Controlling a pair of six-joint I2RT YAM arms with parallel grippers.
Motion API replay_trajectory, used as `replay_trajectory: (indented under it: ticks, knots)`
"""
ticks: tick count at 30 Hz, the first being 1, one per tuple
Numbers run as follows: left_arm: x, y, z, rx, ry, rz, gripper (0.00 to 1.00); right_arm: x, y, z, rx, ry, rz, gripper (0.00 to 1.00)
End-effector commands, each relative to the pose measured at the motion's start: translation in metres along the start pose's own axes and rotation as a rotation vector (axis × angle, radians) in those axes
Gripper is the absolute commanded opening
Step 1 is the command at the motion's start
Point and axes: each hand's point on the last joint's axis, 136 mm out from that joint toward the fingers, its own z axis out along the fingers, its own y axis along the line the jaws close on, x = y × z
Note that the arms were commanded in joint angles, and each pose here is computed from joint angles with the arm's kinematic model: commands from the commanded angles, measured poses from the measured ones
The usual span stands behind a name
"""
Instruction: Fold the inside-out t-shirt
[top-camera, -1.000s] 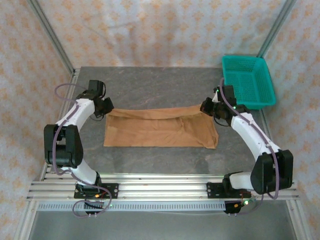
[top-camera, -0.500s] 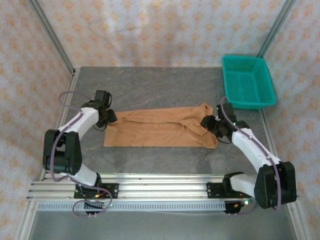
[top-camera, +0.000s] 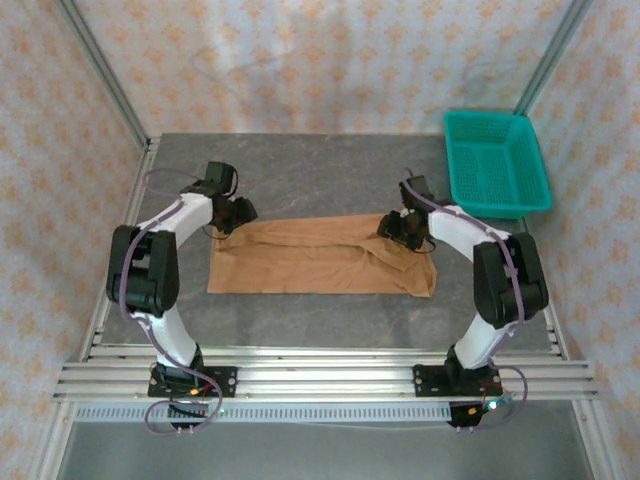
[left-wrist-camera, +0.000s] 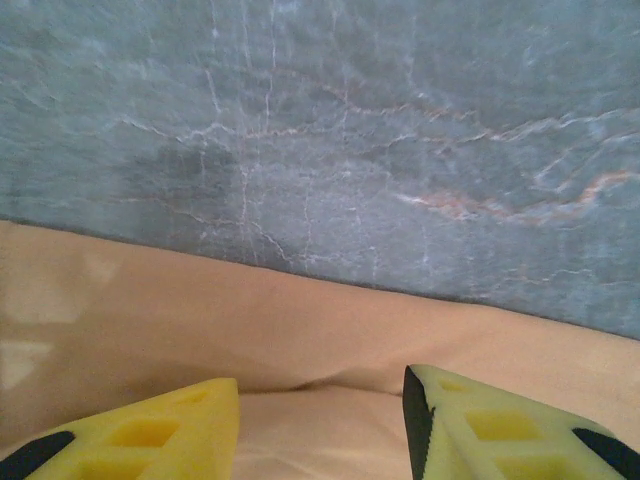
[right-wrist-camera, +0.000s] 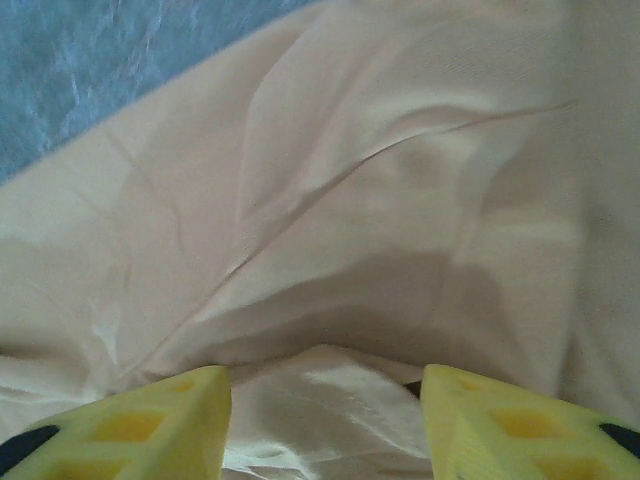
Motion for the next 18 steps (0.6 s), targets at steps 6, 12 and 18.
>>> replay_trajectory:
  ticks: [6,12,18]
  knots:
    - [-0.001,0.032,-0.023,-0.194,-0.024,0.048,0.5,0.004,-0.008,0.011,0.083,0.025,-0.052,0.34]
    - [0.002,0.044,-0.033,-0.259,-0.025,0.064,0.5,0.01,-0.003,-0.003,0.061,0.028,-0.066,0.0]
    - [-0.004,0.057,-0.053,-0.327,-0.069,0.077,0.55,0.025,0.001,-0.028,0.044,0.019,-0.085,0.0]
